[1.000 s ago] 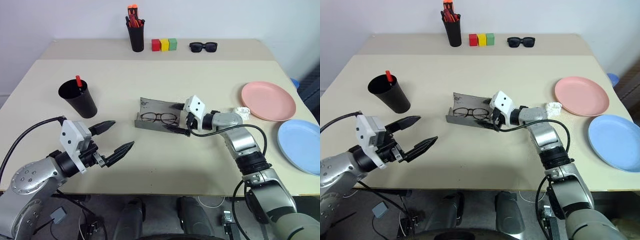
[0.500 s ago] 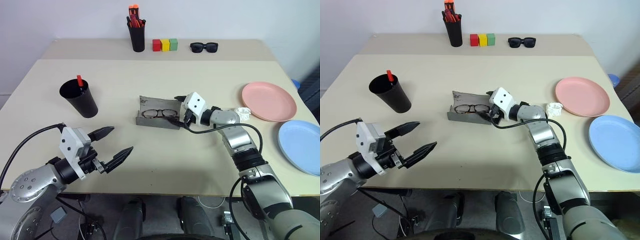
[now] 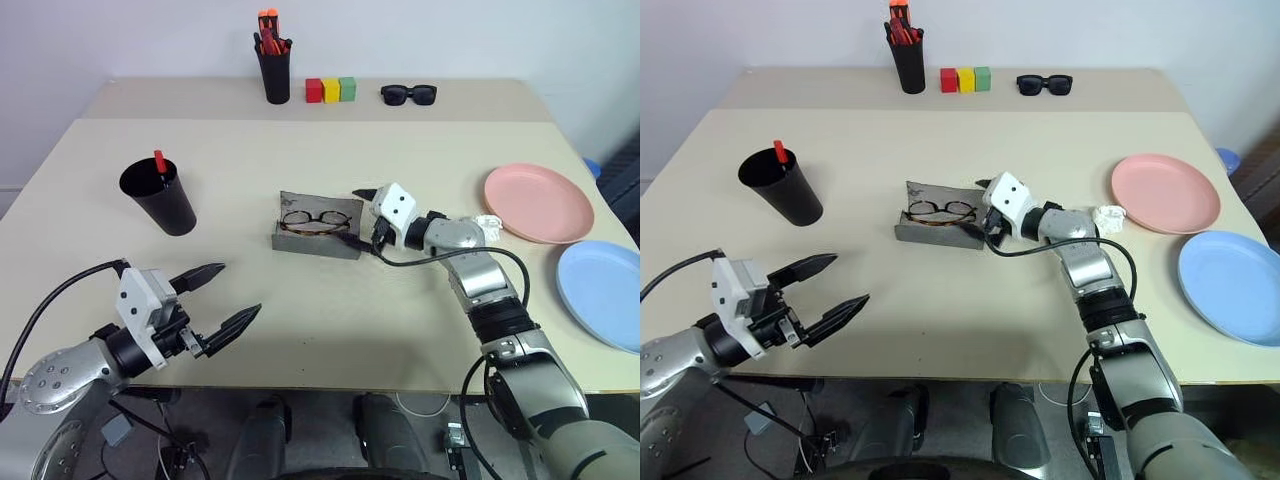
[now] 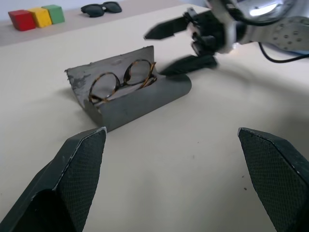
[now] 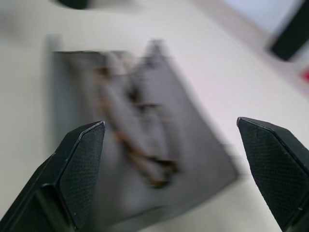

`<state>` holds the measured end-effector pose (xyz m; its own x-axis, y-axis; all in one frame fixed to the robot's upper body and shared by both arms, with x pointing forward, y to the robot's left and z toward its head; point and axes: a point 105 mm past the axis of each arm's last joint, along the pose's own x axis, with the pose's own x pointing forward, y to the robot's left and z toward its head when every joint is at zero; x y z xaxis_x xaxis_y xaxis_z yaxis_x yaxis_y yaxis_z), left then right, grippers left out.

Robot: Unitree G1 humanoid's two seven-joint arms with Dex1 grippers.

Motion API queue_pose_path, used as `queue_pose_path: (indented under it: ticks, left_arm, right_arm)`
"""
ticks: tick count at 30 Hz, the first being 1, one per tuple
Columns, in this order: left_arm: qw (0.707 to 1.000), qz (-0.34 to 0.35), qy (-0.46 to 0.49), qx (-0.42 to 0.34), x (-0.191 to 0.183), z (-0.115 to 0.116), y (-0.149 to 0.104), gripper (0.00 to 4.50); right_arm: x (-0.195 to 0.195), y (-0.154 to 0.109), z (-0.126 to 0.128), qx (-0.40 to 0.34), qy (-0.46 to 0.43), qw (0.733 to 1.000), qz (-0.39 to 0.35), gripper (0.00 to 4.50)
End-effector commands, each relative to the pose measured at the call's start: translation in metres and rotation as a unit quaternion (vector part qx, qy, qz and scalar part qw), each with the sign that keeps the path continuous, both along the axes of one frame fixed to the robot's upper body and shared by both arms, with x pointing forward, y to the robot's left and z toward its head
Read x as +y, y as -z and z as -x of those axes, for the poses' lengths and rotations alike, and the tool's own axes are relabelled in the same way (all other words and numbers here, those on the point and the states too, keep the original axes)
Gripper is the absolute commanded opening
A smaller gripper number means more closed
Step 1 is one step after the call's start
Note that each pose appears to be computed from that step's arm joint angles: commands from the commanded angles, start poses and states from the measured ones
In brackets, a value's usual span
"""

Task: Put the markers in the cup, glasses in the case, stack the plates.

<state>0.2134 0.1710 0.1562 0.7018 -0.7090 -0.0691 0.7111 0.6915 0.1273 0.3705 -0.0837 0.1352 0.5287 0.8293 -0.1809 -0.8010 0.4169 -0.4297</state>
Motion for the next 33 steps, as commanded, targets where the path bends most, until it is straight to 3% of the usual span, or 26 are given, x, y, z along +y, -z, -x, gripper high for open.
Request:
queue_pose_path:
  ticks: [1,8,21,24,28,33]
  left_arm:
    - [1.0,-0.001,0.014,-0.023,-0.008,0.003,-0.009,4.5]
    - [1.0,0.001,0.017,-0.026,-0.011,-0.001,-0.012,4.5]
    - [1.0,0.006,0.005,-0.027,-0.008,-0.005,-0.016,4.5]
    - [0.999,0.018,-0.012,-0.023,-0.006,-0.004,-0.018,4.5]
    - [0.999,0.02,-0.024,-0.027,-0.005,-0.006,-0.021,4.5]
    - [0.999,0.021,-0.028,-0.027,-0.007,-0.008,-0.022,4.5]
  right_arm:
    - [0.006,-0.014,0.014,-0.002,-0.039,0.999,-0.02,4.46]
    - [0.0,-0.024,0.017,0.015,-0.038,0.998,-0.054,4.46]
    - [-0.003,-0.043,-0.017,0.048,0.031,0.989,-0.134,4.46]
    - [-0.001,-0.046,-0.018,0.095,0.024,0.981,-0.167,4.46]
    - [0.006,-0.031,0.0,0.147,-0.029,0.98,-0.129,4.46]
    - [0.009,-0.028,-0.002,0.152,-0.031,0.981,-0.117,4.46]
